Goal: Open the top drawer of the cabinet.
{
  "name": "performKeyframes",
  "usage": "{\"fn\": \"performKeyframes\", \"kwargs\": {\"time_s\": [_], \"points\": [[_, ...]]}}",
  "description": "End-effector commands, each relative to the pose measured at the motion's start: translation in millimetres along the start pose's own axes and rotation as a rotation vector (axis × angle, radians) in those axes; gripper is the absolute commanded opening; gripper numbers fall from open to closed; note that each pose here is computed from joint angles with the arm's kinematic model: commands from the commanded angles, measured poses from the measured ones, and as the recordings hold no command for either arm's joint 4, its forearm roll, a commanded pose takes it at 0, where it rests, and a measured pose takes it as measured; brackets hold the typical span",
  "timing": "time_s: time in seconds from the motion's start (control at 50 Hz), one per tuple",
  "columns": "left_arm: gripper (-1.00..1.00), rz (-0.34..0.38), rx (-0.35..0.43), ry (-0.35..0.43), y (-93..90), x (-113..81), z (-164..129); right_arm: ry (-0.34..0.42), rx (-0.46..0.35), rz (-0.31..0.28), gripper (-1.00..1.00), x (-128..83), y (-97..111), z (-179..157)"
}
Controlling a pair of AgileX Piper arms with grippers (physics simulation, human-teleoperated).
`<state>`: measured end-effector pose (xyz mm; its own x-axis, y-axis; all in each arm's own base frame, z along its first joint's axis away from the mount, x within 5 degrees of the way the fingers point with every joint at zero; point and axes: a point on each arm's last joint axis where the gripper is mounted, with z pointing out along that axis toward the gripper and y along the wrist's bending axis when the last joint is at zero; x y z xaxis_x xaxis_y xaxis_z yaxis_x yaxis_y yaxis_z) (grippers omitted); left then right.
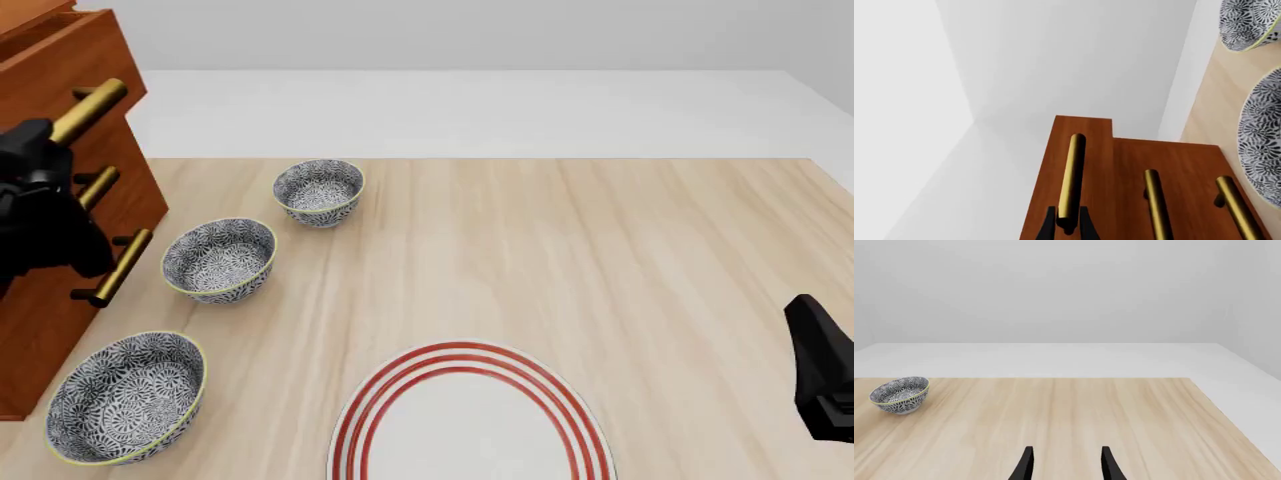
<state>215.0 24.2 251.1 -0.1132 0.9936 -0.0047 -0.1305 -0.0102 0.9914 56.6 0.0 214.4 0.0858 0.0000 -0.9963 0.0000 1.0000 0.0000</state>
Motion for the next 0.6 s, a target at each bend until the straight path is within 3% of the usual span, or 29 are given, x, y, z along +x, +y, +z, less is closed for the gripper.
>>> {"fn": "performKeyframes", "kwargs": {"time_s": [0.02, 0.24, 0.26, 0.6], "points": [[-1.00, 0.011, 0.009, -0.027, -0.5, -5.4, -3.4, 0.000, 0.000, 0.000, 1.00, 0.0, 0.0, 0.0], [-1.00, 0.000, 0.012, -0.024, 3.1, -4.9, -0.8, 0.000, 0.000, 0.000, 1.00, 0.0, 0.0, 0.0], [1.00, -0.001, 0.015, -0.023, 2.6, -4.7, -0.4, 0.000, 0.000, 0.000, 1.00, 0.0, 0.0, 0.0], [1.00, -0.001, 0.038, -0.034, 0.7, -7.0, -3.1, 0.000, 0.000, 0.000, 1.00, 0.0, 0.0, 0.0]]}}
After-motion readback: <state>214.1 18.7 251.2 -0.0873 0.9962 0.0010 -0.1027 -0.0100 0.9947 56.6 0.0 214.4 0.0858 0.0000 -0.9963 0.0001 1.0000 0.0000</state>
